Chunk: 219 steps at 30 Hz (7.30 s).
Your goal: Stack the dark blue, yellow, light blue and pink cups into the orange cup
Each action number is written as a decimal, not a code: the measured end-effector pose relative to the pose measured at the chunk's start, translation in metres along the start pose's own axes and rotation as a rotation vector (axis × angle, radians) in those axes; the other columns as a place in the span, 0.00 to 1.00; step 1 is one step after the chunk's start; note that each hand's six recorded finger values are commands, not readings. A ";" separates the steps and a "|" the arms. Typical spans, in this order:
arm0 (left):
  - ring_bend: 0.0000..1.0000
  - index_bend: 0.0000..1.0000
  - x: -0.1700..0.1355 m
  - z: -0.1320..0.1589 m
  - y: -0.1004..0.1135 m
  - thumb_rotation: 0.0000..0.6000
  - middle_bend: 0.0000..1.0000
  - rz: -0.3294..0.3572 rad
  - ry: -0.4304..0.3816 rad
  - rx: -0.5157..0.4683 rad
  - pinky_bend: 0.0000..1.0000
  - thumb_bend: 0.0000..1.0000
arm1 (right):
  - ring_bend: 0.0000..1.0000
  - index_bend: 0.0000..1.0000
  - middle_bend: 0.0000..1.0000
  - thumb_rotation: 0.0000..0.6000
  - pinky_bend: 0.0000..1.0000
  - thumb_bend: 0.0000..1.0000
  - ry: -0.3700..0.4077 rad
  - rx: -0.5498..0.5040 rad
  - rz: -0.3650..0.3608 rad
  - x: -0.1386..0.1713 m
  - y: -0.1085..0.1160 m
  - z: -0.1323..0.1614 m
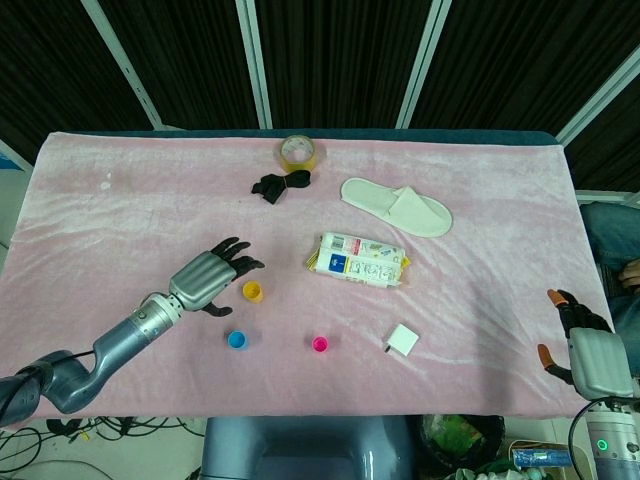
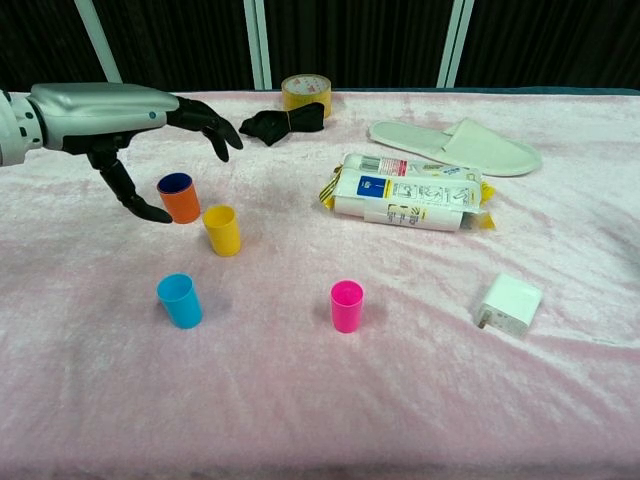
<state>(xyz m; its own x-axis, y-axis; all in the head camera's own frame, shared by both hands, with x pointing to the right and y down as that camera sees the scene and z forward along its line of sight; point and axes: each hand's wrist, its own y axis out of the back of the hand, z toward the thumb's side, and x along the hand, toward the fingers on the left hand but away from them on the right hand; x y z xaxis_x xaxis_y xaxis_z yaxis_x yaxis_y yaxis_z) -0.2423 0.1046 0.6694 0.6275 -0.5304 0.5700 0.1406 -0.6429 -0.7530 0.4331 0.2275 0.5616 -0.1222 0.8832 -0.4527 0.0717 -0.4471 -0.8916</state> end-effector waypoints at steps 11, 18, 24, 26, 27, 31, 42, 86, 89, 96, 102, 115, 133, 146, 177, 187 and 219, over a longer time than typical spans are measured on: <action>0.00 0.19 0.024 0.005 -0.025 1.00 0.26 -0.068 0.012 0.026 0.00 0.22 | 0.17 0.13 0.10 1.00 0.24 0.30 -0.001 -0.003 0.003 0.000 0.000 0.000; 0.00 0.27 0.044 0.004 -0.038 1.00 0.33 -0.088 0.028 0.003 0.00 0.25 | 0.17 0.13 0.10 1.00 0.24 0.30 -0.006 -0.009 0.001 -0.001 0.001 -0.002; 0.00 0.34 0.054 0.005 -0.042 1.00 0.39 -0.086 0.026 -0.008 0.00 0.27 | 0.17 0.13 0.10 1.00 0.24 0.30 -0.004 -0.009 0.004 -0.001 0.000 -0.002; 0.00 0.37 0.056 0.006 -0.042 1.00 0.42 -0.086 0.024 -0.009 0.00 0.29 | 0.17 0.13 0.10 1.00 0.24 0.30 -0.005 -0.009 0.004 -0.002 0.000 -0.002; 0.00 0.39 0.056 0.006 -0.042 1.00 0.43 -0.085 0.024 -0.009 0.00 0.30 | 0.17 0.13 0.10 1.00 0.24 0.30 -0.005 -0.010 0.003 -0.002 0.001 -0.002; 0.00 0.46 0.059 0.001 -0.043 1.00 0.48 -0.081 0.037 -0.006 0.00 0.35 | 0.17 0.13 0.10 1.00 0.24 0.30 -0.005 -0.011 0.005 -0.001 0.001 -0.002; 0.00 0.48 0.057 -0.007 -0.036 1.00 0.50 -0.061 0.059 -0.015 0.00 0.39 | 0.17 0.13 0.10 1.00 0.24 0.30 -0.004 -0.013 0.006 -0.001 0.000 -0.001; 0.00 0.48 0.023 -0.068 0.014 1.00 0.50 -0.005 0.207 0.016 0.00 0.39 | 0.17 0.13 0.10 1.00 0.24 0.30 -0.001 -0.006 -0.002 0.000 0.001 -0.001; 0.00 0.48 0.027 -0.066 0.013 1.00 0.50 -0.001 0.198 0.011 0.00 0.39 | 0.17 0.13 0.10 1.00 0.24 0.30 -0.002 -0.007 -0.002 0.000 0.001 -0.001; 0.00 0.48 0.036 -0.062 0.008 1.00 0.49 -0.012 0.186 0.010 0.00 0.39 | 0.17 0.13 0.10 1.00 0.24 0.30 -0.004 -0.009 0.001 -0.001 0.000 -0.002; 0.00 0.47 0.039 -0.061 0.005 1.00 0.48 -0.028 0.181 0.021 0.00 0.39 | 0.17 0.13 0.10 1.00 0.24 0.30 -0.004 -0.010 0.001 -0.001 0.000 -0.001; 0.00 0.21 0.035 -0.066 0.001 1.00 0.24 -0.052 0.204 0.032 0.00 0.25 | 0.17 0.13 0.10 1.00 0.24 0.30 -0.005 -0.015 0.005 0.000 0.000 -0.001; 0.00 0.19 -0.036 -0.026 0.035 1.00 0.25 0.100 0.089 0.057 0.00 0.25 | 0.17 0.13 0.10 1.00 0.24 0.30 -0.005 -0.014 0.001 0.000 0.001 -0.001; 0.00 0.23 -0.083 0.012 -0.020 1.00 0.28 -0.087 -0.007 0.120 0.00 0.25 | 0.17 0.13 0.10 1.00 0.24 0.30 -0.008 -0.018 0.000 0.000 0.001 -0.001; 0.00 0.34 -0.034 0.035 -0.066 1.00 0.42 -0.194 -0.075 0.141 0.00 0.26 | 0.17 0.13 0.10 1.00 0.24 0.30 -0.009 -0.024 0.003 -0.001 0.001 -0.002; 0.00 0.39 -0.027 0.037 -0.062 1.00 0.45 -0.177 -0.082 0.126 0.00 0.29 | 0.17 0.13 0.10 1.00 0.24 0.30 -0.010 -0.023 0.004 -0.001 0.001 -0.002; 0.01 0.48 -0.027 0.030 -0.034 1.00 0.52 -0.096 -0.071 0.106 0.00 0.35 | 0.17 0.13 0.10 1.00 0.24 0.30 -0.010 -0.025 0.005 -0.001 0.001 -0.002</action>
<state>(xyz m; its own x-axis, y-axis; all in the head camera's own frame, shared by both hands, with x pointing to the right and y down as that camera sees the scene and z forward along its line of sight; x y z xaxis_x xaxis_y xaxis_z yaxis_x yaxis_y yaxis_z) -0.2411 0.1573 0.6705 0.6597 -0.4262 0.6190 0.2802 -0.6248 -0.7288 0.4352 0.2263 0.5614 -0.1313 0.8797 -0.4570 0.0973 -0.4473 -0.8891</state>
